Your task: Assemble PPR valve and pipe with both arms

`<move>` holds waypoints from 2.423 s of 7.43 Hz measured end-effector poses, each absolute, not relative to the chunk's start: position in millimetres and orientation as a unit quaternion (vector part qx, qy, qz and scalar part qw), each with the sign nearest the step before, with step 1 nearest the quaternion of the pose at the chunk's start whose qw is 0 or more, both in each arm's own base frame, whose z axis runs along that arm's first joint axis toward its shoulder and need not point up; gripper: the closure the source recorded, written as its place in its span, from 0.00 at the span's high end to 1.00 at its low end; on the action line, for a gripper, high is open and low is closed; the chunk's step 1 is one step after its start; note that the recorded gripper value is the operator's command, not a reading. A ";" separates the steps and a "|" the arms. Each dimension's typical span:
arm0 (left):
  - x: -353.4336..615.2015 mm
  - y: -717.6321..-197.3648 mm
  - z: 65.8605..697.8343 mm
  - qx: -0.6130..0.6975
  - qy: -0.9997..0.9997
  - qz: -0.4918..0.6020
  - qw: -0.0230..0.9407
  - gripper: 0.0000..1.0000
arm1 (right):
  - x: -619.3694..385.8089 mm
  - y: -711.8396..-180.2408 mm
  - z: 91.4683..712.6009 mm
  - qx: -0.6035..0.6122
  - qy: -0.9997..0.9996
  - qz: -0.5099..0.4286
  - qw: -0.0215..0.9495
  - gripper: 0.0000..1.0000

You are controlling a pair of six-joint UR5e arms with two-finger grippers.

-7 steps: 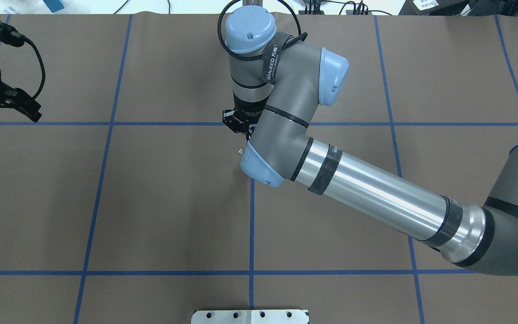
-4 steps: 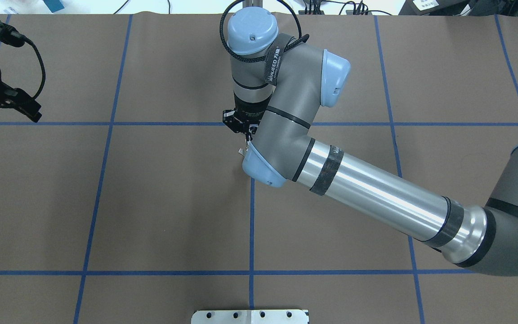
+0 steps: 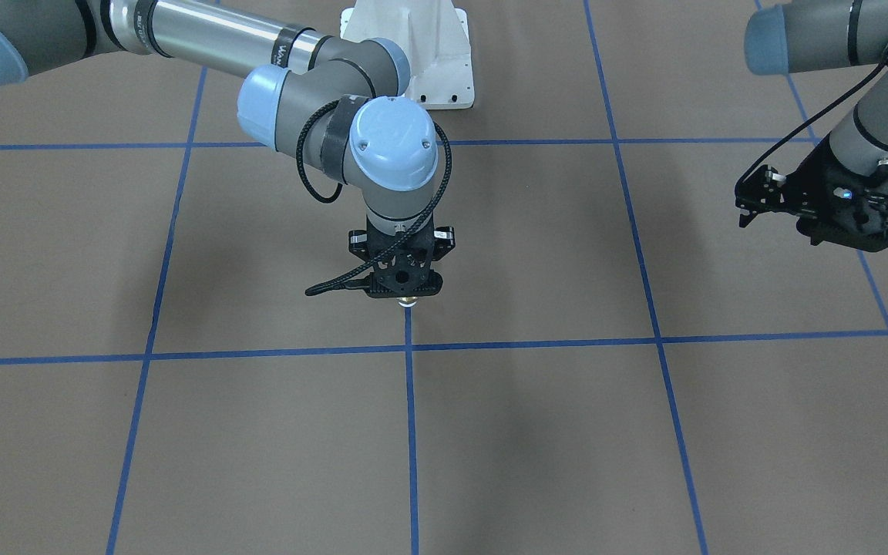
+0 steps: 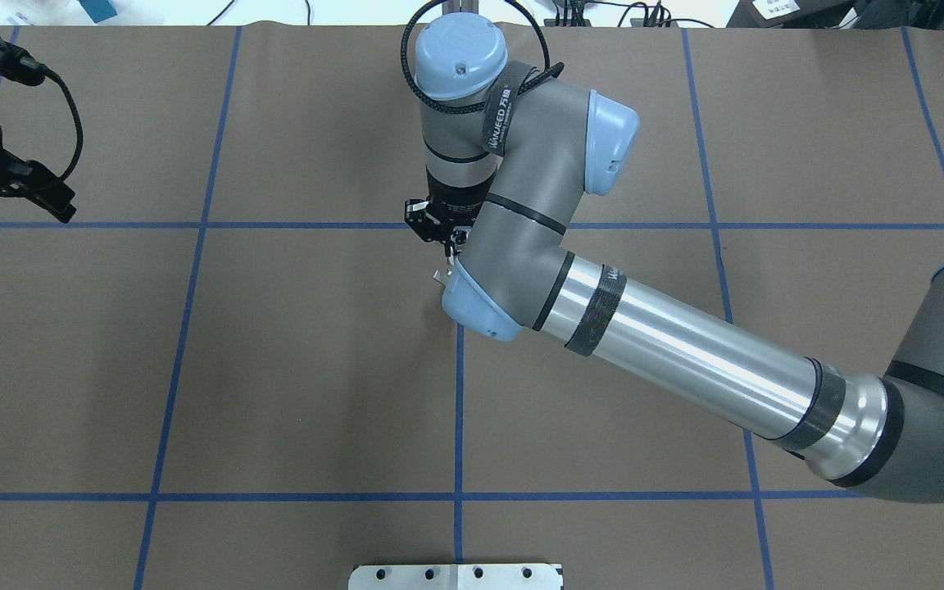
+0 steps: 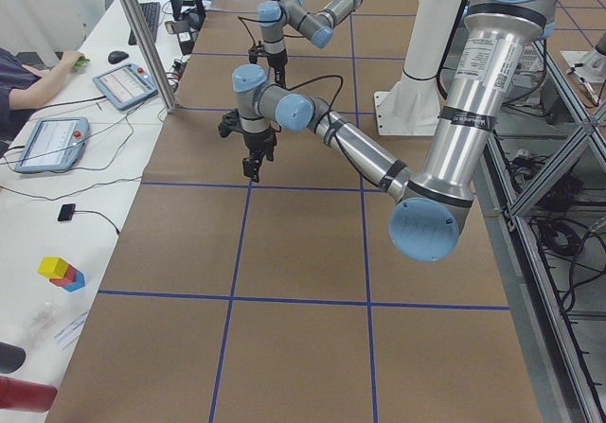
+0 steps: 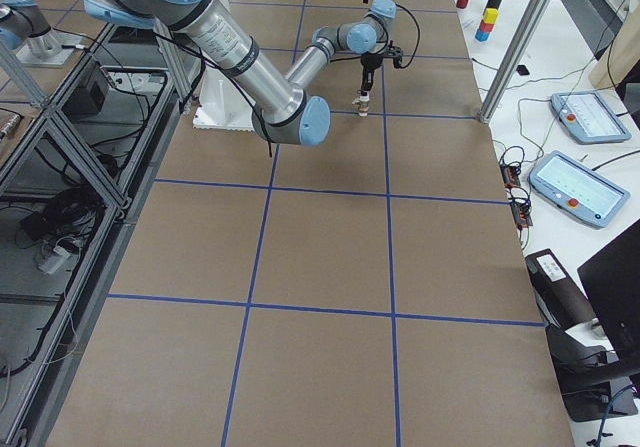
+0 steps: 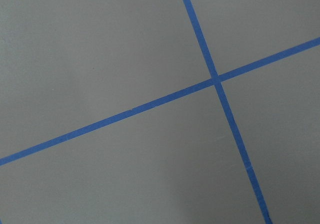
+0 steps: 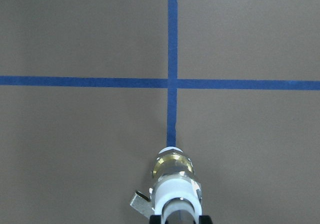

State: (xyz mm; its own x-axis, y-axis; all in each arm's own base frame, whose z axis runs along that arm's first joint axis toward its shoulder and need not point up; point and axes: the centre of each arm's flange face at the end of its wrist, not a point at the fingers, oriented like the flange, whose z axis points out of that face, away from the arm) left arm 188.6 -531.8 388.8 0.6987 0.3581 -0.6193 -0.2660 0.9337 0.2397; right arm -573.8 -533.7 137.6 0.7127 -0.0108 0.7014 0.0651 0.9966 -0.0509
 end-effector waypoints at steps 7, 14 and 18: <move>188.6 -531.9 388.8 0.066 0.349 0.169 0.919 1.00 | -571.6 -533.0 130.8 -0.032 -0.382 -0.018 0.923 0.99; 152.9 -536.6 385.5 0.084 0.356 0.165 0.916 1.00 | -320.9 -547.9 146.9 0.023 -0.334 -0.025 0.942 0.99; 5.0 -540.0 479.1 0.092 0.358 0.156 0.916 1.00 | -83.5 -575.8 349.7 0.018 -0.318 -0.135 0.938 0.99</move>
State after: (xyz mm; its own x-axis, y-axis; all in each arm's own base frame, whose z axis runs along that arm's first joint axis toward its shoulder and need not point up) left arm 5.0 -540.0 479.1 0.6943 0.3524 -0.6275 -0.2207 0.9342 0.2804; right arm -83.5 -575.8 349.7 0.7619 -0.2645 0.5913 0.2419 0.9630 0.1191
